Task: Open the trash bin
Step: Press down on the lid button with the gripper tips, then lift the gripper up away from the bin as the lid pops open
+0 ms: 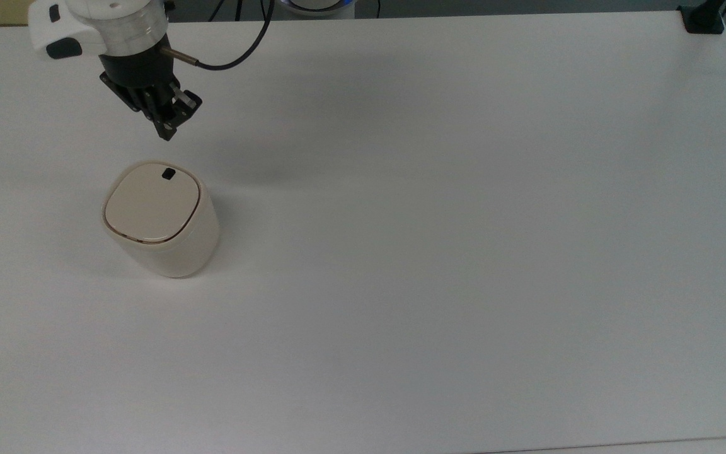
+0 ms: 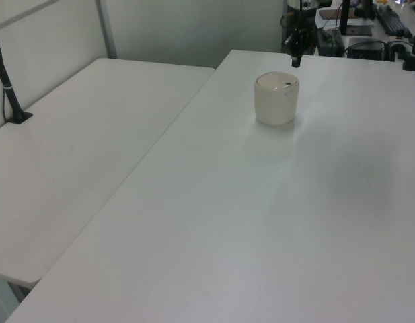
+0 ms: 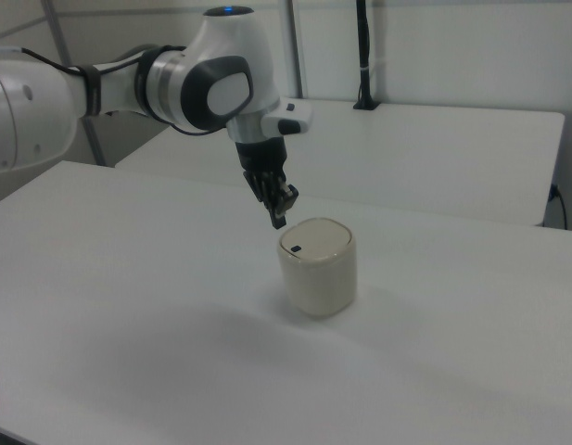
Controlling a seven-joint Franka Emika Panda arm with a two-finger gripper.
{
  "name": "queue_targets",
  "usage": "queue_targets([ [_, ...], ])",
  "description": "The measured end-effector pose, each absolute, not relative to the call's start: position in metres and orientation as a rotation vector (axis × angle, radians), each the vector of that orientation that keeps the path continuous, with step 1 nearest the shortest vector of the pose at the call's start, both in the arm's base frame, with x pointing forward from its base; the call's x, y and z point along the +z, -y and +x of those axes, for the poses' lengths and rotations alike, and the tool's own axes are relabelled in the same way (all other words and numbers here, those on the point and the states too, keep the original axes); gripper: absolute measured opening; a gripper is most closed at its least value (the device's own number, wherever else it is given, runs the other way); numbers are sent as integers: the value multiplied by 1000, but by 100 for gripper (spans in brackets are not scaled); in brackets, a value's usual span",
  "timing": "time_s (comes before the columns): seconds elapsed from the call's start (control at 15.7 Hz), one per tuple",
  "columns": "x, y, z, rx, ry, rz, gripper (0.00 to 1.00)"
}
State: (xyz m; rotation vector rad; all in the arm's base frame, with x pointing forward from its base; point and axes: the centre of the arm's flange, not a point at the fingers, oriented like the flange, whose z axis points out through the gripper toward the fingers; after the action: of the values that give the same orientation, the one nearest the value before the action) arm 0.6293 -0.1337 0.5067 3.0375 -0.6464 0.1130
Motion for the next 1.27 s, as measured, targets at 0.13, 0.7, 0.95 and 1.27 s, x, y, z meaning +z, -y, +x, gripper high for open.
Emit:
queue_targets([
  [0.13, 497, 138, 635, 130, 655, 3036, 1],
  [0.7, 456, 142, 653, 139, 655, 3028, 1],
  [0.95, 445, 142, 656, 124, 652, 3029, 1],
  [1.27, 451, 143, 657, 140, 653, 3028, 1],
])
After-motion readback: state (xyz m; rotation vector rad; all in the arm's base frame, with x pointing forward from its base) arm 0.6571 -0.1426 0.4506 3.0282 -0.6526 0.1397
